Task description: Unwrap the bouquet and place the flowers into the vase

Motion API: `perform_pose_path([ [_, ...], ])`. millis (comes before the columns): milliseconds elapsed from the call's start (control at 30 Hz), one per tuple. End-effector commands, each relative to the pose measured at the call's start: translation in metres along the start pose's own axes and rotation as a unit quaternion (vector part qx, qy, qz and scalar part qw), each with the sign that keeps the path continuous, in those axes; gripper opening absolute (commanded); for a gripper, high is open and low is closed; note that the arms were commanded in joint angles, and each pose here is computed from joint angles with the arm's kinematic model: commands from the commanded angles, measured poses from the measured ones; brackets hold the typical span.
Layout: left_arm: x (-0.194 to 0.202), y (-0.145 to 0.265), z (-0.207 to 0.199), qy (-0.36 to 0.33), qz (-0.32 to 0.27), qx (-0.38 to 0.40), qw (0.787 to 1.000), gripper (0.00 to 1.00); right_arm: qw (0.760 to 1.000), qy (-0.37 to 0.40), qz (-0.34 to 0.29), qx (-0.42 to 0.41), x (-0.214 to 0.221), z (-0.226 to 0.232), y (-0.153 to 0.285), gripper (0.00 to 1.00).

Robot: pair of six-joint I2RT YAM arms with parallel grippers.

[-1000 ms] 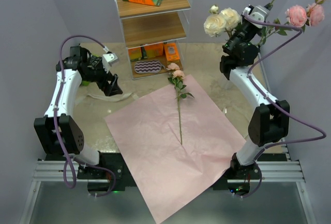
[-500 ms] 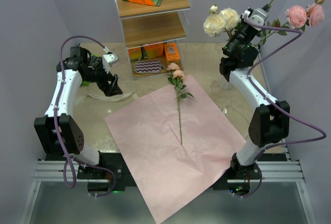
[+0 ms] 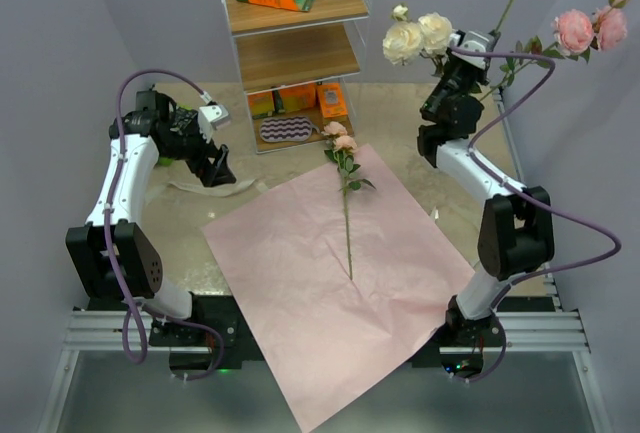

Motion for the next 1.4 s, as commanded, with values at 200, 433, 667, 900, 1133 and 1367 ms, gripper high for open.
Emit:
perform_pose_path([
  [200,-0.001,0.005,-0.006,-0.002,-0.012,0.010,1.000,0.99,0.989,-0.116,-0.040,0.085,-0.003,-0.042,0.052,0.00],
  [433,-0.002,0.011,-0.013,-0.012,-0.017,0.001,1.000,0.99,0.991,-0.107,-0.002,0.085,0.011,-0.057,0.072,0.01],
  [667,-0.005,0.017,-0.020,-0.016,-0.025,-0.005,1.000,0.99,0.995,-0.102,0.016,0.018,0.001,-0.047,0.070,0.28],
  [900,-0.006,0.023,-0.027,-0.019,-0.031,-0.012,0.999,0.99,0.995,-0.080,0.051,-0.028,0.001,-0.033,0.066,0.54],
  [1133,-0.008,0.027,-0.033,-0.022,-0.037,-0.013,0.999,0.99,0.982,-0.064,0.114,-0.136,-0.011,-0.020,0.063,0.62],
  [1367,-0.009,0.030,-0.039,-0.025,-0.048,-0.007,0.999,0.99,0.951,-0.071,0.213,-0.213,-0.037,-0.037,0.071,0.69],
])
Point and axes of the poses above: each gripper's point midway between its finger pads, its own y axis back along the fingers, its own z axis along the line the jaws close on, x = y × z, the point moved 10 cm from there along y, back along the fingers, and after that the axes turned 7 degrees about y, right-handed, at the moved point
